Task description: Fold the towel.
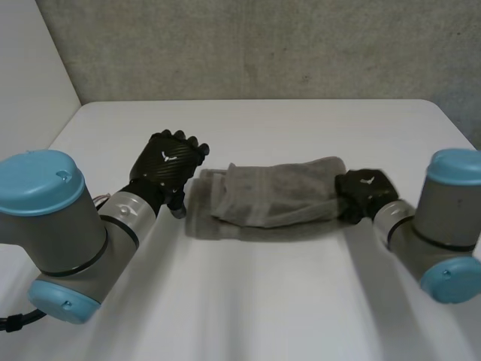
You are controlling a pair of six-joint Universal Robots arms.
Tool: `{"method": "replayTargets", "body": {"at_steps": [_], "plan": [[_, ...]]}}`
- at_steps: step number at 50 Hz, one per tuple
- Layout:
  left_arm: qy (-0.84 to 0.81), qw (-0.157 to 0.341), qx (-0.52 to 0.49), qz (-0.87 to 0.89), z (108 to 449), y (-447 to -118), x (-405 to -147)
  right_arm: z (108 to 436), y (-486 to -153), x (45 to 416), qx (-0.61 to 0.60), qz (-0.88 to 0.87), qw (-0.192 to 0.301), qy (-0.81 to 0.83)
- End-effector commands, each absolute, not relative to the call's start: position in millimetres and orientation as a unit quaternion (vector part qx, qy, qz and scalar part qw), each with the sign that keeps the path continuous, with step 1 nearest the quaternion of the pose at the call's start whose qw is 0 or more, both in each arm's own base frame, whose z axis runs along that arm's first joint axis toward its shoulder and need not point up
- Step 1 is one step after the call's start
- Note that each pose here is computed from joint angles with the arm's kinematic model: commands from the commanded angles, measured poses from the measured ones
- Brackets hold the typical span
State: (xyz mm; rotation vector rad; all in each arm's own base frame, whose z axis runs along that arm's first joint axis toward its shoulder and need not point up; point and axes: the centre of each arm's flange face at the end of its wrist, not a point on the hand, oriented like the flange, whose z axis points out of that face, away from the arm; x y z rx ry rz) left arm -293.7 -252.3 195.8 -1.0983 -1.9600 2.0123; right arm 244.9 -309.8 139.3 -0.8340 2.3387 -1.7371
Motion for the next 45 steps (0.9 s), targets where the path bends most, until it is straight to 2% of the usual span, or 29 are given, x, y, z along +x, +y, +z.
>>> {"method": "replayTargets", "body": {"at_steps": [1, 4, 6, 7, 8, 9, 11, 12, 14, 17, 23, 26, 27, 28, 30, 31, 33, 35, 38, 42, 44, 45], "plan": [[-0.645, 0.062, -0.363, 0.669, 198.2, -253.5, -294.5, 178.9, -317.6, 232.5, -0.314, -0.61, -0.015, 0.727], [-0.642, 0.06, -0.36, 0.674, 202.0, -256.3, -294.5, 196.4, -317.2, 249.7, -0.35, -0.631, -0.027, 0.692], [-0.637, 0.062, -0.353, 0.683, 209.3, -259.6, -295.5, 211.7, -294.3, 296.2, -0.4, -0.649, 0.014, 0.647], [-0.637, 0.062, -0.353, 0.683, 209.3, -259.7, -295.5, 211.8, -294.2, 296.5, -0.4, -0.649, 0.014, 0.647], [-0.635, 0.065, -0.345, 0.688, 214.0, -261.6, -295.6, 211.1, -283.1, 319.4, -0.424, -0.651, 0.04, 0.628], [-0.635, 0.065, -0.345, 0.688, 214.1, -261.6, -295.6, 211.1, -283.0, 319.6, -0.425, -0.651, 0.04, 0.627], [-0.635, 0.068, -0.314, 0.703, 227.3, -266.3, -293.8, 195.0, -258.2, 358.7, -0.486, -0.633, 0.095, 0.595], [-0.635, 0.068, -0.313, 0.703, 227.4, -266.3, -293.8, 194.9, -258.1, 358.9, -0.486, -0.633, 0.095, 0.595], [-0.637, 0.073, -0.275, 0.716, 239.6, -272.5, -292.2, 179.2, -229.7, 382.5, -0.556, -0.603, 0.144, 0.554], [-0.638, 0.082, -0.243, 0.726, 249.7, -278.7, -291.0, 169.1, -214.8, 389.2, -0.604, -0.581, 0.156, 0.523], [-0.637, 0.1, -0.22, 0.732, 258.1, -284.1, -292.4, 169.2, -220.5, 388.5, -0.592, -0.58, 0.136, 0.543], [-0.636, 0.103, -0.217, 0.734, 258.9, -287.6, -294.2, 180.8, -235.4, 382.3, -0.521, -0.6, 0.124, 0.595], [-0.636, 0.104, -0.218, 0.733, 256.9, -289.2, -295.9, 191.9, -242.7, 376.4, -0.471, -0.613, 0.129, 0.621], [-0.636, 0.104, -0.218, 0.733, 256.9, -289.2, -295.9, 192.0, -242.8, 376.3, -0.47, -0.614, 0.129, 0.621], [-0.64, 0.109, -0.226, 0.726, 248.2, -290.7, -303.6, 212.0, -253.1, 356.8, -0.371, -0.625, 0.159, 0.668], [-0.64, 0.109, -0.226, 0.726, 248.1, -290.7, -303.7, 212.0, -253.2, 356.7, -0.37, -0.625, 0.159, 0.669], [-0.646, 0.114, -0.234, 0.717, 237.4, -291.4, -311.2, 221.0, -255.7, 340.8, -0.309, -0.62, 0.195, 0.694], [-0.649, 0.121, -0.242, 0.711, 230.1, -288.3, -318.7, 221.3, -258.7, 334.8, -0.289, -0.617, 0.205, 0.702], [-0.656, 0.134, -0.263, 0.695, 213.3, -278.4, -335.6, 216.3, -269.8, 321.5, -0.274, -0.612, 0.194, 0.716], [-0.668, 0.141, -0.28, 0.675, 194.0, -270.7, -346.0, 211.3, -276.3, 317.2, -0.273, -0.607, 0.186, 0.722], [-0.683, 0.141, -0.294, 0.654, 173.0, -265.6, -350.9, 183.4, -283.1, 319.5, -0.28, -0.583, 0.179, 0.741], [-0.683, 0.141, -0.294, 0.654, 172.9, -265.6, -350.9, 183.2, -283.1, 319.5, -0.28, -0.583, 0.179, 0.741]]}}
